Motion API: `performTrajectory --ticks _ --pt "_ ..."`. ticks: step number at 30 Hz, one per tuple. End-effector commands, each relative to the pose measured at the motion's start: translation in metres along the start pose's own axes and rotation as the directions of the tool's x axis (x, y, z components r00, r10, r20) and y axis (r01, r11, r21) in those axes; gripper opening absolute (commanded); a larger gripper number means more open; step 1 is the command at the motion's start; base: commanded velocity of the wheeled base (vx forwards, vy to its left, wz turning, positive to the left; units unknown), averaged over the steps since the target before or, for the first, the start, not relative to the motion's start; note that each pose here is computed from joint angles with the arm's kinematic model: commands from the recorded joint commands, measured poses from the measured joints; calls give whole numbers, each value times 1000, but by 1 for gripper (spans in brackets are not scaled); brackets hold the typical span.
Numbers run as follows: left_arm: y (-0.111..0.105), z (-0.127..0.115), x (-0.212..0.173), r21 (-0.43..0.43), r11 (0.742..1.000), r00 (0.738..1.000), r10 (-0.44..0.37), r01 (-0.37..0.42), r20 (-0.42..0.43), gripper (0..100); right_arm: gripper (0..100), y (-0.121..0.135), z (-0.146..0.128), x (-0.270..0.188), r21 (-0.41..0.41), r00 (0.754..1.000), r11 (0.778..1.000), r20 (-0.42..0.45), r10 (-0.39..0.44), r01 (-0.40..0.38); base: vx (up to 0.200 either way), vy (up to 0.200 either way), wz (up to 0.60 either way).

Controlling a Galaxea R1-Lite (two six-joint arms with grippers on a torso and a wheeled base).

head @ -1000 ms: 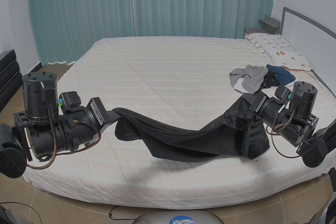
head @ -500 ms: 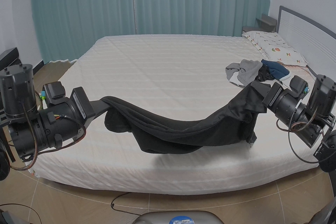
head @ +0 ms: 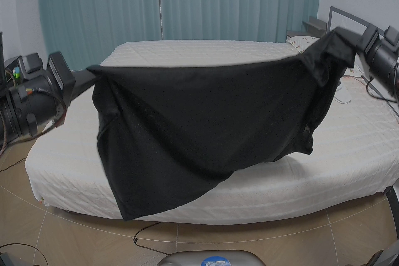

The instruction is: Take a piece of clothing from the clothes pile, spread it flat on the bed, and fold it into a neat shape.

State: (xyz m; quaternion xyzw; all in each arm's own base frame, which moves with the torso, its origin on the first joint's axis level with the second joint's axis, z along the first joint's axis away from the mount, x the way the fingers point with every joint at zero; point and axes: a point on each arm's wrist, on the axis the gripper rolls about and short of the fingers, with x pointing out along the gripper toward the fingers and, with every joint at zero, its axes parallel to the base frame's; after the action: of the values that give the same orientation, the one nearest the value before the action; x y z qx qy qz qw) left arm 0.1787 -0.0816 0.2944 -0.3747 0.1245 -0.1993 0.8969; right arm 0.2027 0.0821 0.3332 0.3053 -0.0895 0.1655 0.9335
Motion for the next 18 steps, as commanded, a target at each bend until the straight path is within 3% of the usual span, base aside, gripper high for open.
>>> performTrajectory --ticks 1,8,15,18 --pt "-13 39 19 6 998 996 64 -65 65 0 0 -9 46 50 -35 990 993 83 -113 116 0 0 0" --pt "12 45 68 -13 989 988 148 -147 48 0 0 -63 16 113 -57 967 966 41 -252 254 0 0 0" --pt "43 48 115 -37 972 973 231 -230 22 0 0 -91 -20 144 -57 960 958 -2 -280 279 0 0 0" --pt "64 48 140 -50 959 961 278 -277 6 0 0 -106 -41 160 -56 963 961 15 -270 270 200 0 0"
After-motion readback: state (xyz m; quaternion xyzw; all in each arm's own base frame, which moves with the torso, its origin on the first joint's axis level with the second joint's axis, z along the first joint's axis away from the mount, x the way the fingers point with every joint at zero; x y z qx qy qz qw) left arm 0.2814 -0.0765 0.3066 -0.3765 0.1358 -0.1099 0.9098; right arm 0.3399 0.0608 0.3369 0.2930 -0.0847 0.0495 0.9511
